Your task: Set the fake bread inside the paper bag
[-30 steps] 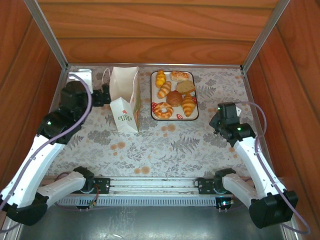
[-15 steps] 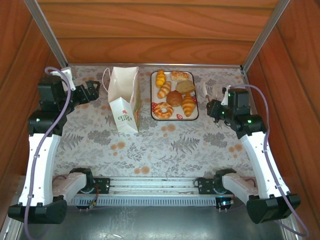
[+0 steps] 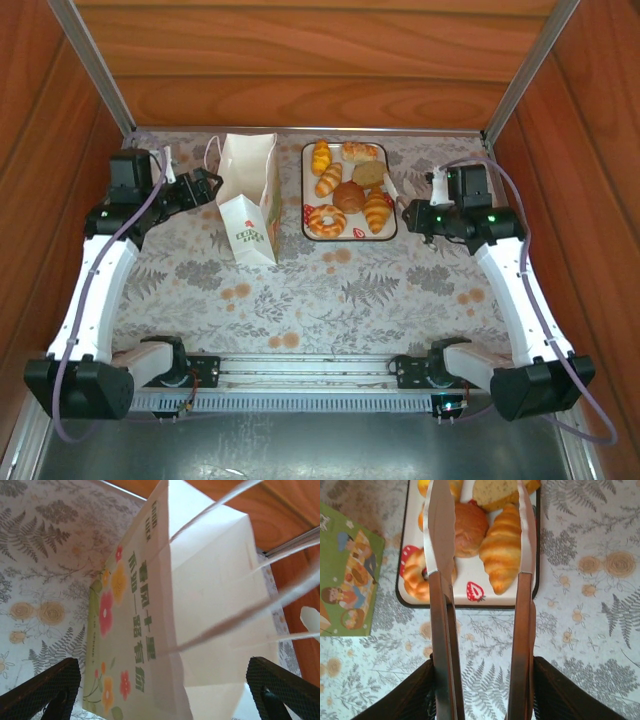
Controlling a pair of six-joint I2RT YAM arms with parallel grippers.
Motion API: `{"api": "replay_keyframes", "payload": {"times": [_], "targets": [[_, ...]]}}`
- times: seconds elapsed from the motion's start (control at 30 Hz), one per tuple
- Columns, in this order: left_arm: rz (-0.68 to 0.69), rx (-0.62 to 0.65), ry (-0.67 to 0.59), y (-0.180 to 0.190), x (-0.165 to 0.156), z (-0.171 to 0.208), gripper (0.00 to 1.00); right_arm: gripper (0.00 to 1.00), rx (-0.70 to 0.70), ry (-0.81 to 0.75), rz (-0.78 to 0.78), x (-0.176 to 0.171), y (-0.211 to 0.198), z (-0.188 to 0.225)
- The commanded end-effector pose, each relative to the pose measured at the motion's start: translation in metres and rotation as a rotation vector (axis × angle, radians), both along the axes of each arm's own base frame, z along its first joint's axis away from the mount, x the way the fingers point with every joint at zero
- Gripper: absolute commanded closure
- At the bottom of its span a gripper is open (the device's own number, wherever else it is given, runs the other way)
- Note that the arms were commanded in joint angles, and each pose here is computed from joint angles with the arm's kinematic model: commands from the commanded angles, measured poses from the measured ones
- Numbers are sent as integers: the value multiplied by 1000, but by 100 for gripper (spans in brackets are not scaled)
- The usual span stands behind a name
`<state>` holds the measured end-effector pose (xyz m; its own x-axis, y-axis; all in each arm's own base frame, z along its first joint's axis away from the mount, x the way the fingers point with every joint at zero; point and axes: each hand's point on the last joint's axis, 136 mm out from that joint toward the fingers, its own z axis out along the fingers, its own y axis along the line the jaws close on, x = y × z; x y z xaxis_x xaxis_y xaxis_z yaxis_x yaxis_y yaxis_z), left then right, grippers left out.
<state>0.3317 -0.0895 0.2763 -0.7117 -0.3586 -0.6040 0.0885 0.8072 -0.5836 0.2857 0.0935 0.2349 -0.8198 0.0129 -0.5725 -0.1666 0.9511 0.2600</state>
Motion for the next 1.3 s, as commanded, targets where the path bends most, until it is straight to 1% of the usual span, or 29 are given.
{"api": "replay_keyframes", "payload": {"times": [0.0, 0.13, 0.23, 0.33, 0.53, 0.7, 0.87, 1.1, 1.27], "targets": [[-5, -39, -8, -5, 12, -1, 12, 49, -51, 35, 22, -7, -5, -1], [33, -49, 6, -2, 22, -8, 15, 49, -53, 83, 25, -10, -1, -14], [35, -77, 4, -5, 28, -9, 22, 49, -68, 109, 25, -10, 1, -26], [53, -73, 9, -3, 30, -12, 30, 50, -96, 132, 21, -9, 1, -38], [64, -80, 7, -2, 30, -14, 49, 49, -129, 190, 34, -12, 8, -61], [62, -90, 1, -4, 28, -12, 71, 48, -170, 230, 35, -13, 9, -74], [62, -90, -9, -4, 26, -10, 88, 47, -191, 255, 46, -13, 14, -84], [55, -99, -22, -6, 22, -4, 100, 44, -217, 259, 39, -7, 18, -92], [70, -68, -59, -4, 16, 4, 100, 42, -235, 262, 34, -2, 19, -98]]}}
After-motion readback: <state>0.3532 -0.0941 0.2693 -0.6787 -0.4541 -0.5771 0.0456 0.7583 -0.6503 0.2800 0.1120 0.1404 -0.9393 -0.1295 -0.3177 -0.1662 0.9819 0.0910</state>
